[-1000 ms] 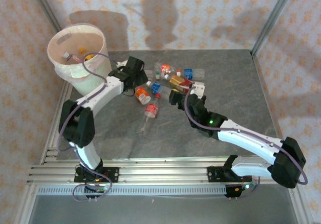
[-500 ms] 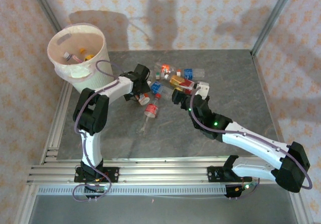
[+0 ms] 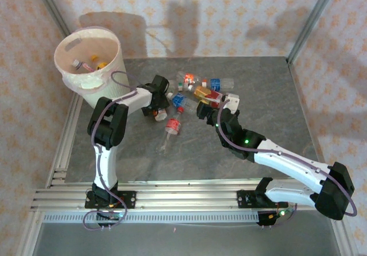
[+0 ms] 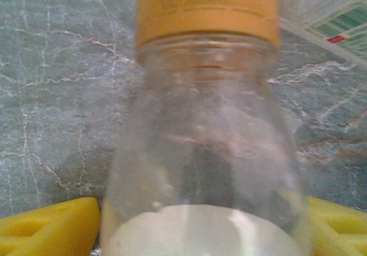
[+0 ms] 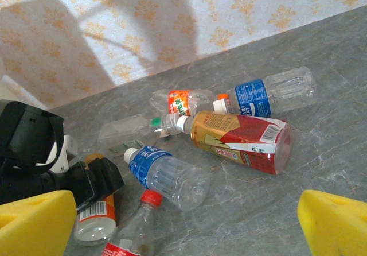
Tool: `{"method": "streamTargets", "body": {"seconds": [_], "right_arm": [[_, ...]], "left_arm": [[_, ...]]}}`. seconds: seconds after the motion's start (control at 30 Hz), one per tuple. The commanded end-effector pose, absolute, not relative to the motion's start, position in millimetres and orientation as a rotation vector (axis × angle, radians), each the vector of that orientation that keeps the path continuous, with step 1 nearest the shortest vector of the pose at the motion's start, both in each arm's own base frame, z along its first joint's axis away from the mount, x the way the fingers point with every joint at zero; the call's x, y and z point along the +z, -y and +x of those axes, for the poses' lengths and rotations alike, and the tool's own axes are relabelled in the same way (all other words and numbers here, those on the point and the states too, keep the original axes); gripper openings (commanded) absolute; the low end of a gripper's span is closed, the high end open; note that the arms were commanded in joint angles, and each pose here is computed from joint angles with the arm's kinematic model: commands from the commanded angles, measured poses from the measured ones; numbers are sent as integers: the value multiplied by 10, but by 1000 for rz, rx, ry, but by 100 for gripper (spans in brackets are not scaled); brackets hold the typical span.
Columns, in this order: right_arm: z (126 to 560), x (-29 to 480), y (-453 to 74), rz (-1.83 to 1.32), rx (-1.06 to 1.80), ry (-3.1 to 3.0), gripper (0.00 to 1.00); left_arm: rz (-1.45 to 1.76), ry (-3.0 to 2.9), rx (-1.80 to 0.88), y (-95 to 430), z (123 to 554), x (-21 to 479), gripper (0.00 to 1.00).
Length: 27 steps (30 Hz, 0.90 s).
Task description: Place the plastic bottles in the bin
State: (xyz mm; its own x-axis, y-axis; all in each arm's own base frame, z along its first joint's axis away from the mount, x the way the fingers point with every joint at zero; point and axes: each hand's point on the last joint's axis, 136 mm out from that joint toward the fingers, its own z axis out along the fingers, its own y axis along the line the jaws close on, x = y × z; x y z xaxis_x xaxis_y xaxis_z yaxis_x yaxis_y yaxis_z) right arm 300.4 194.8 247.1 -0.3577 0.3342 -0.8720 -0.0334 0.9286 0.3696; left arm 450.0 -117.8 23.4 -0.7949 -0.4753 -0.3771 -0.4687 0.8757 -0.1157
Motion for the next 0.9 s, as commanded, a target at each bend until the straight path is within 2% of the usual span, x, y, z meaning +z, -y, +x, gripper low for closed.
{"method": "streamTargets", "body": {"seconds": [0.0, 0.13, 0.57, 0.87], "right_arm": [[2995, 2448, -1846, 251, 354, -1902, 99], [2989, 2449, -1847, 251, 358, -1906, 99], [2997, 2425, -1870, 250, 364, -1909, 99], [3005, 2431, -1894, 248, 376, -1906, 99]], "left_arm": [[-649, -2667, -56, 1249, 4541, 183, 77], [-627, -2653, -33, 1211, 4538, 204, 66], [-570, -2552, -91, 1187, 4510, 721, 44], [-482, -2440, -147, 1255, 4544, 1461, 38]]}}
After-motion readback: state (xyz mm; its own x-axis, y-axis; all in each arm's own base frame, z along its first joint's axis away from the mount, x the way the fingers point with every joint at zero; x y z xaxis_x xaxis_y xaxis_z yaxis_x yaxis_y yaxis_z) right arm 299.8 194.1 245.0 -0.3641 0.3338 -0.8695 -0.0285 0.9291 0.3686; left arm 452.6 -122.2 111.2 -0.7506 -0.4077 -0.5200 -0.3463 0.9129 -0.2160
